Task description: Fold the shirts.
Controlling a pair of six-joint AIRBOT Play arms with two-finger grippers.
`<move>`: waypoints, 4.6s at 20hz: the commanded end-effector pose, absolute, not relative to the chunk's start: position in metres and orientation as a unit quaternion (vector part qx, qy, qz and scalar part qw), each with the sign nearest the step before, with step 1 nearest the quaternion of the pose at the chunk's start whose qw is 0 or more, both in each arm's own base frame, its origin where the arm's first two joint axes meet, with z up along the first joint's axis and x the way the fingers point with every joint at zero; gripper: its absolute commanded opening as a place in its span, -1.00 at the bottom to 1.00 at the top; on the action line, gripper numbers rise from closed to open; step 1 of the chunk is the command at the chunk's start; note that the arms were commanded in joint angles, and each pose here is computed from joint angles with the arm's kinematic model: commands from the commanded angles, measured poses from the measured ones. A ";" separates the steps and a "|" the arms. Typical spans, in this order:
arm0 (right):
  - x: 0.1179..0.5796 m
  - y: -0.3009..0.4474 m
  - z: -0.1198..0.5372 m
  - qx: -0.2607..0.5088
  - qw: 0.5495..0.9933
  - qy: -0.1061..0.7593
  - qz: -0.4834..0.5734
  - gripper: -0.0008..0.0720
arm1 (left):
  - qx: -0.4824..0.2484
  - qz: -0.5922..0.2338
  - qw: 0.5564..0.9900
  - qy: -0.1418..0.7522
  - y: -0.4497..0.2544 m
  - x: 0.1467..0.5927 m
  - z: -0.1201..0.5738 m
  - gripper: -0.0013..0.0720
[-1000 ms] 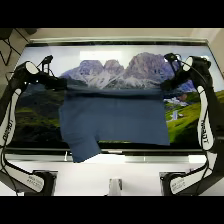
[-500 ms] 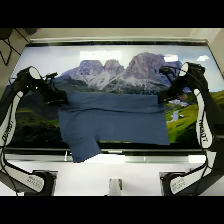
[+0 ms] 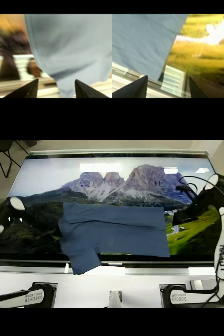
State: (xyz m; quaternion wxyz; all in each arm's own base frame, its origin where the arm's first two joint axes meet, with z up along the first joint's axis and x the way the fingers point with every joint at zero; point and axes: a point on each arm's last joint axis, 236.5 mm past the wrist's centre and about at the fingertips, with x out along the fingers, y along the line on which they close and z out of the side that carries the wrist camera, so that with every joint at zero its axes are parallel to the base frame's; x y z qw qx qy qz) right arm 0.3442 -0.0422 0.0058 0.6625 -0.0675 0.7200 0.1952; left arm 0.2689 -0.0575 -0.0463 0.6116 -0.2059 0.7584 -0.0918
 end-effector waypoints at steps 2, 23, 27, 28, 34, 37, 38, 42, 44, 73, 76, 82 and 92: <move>0.323 -0.035 0.001 -0.049 0.663 0.717 0.207 0.47 | -0.307 -0.082 0.595 0.738 -0.096 0.207 -0.088 0.46; 0.218 -0.004 -0.092 0.023 0.562 0.796 0.226 0.73 | -0.264 -0.120 0.652 0.700 -0.127 0.222 -0.090 -0.88; 0.219 -0.001 -0.104 0.041 0.552 0.803 0.220 0.72 | -0.262 -0.124 0.664 0.690 -0.127 0.225 -0.083 -0.88; 0.223 0.002 -0.106 0.047 0.558 0.798 0.221 0.72 | -0.262 -0.124 0.665 0.689 -0.127 0.225 -0.082 -0.88; 0.236 0.014 -0.111 0.080 0.577 0.784 0.214 0.45 | -0.262 -0.123 0.668 0.686 -0.126 0.227 -0.082 -0.88; 0.237 0.017 -0.115 0.090 0.575 0.784 0.216 0.09 | -0.262 -0.122 0.670 0.684 -0.126 0.228 -0.083 -0.88; 0.238 0.018 -0.115 0.089 0.576 0.783 0.216 -0.30 | -0.262 -0.122 0.670 0.684 -0.126 0.228 -0.083 -0.88; 0.248 0.014 -0.097 0.059 0.590 0.767 0.245 -0.90 | -0.235 -0.153 0.686 0.671 -0.126 0.241 -0.067 -0.88; 0.273 0.008 -0.069 0.030 0.628 0.736 0.251 -0.90 | -0.205 -0.173 0.710 0.651 -0.116 0.264 -0.039 -0.88; 0.441 -0.013 -0.098 0.154 0.690 0.667 0.235 0.93 | -0.184 -0.235 0.776 0.556 -0.126 0.481 0.071 0.30; 0.447 0.004 -0.110 0.160 0.687 0.670 0.233 0.84 | -0.168 -0.257 0.771 0.558 -0.154 0.473 0.074 0.30; 0.461 0.038 -0.080 0.142 0.710 0.628 0.285 -0.90 | -0.143 -0.294 0.774 0.542 -0.223 0.467 0.065 -0.89; 0.377 0.058 0.154 0.027 0.790 0.519 0.326 -0.89 | -0.340 -0.301 0.703 0.547 -0.449 0.427 -0.037 -0.88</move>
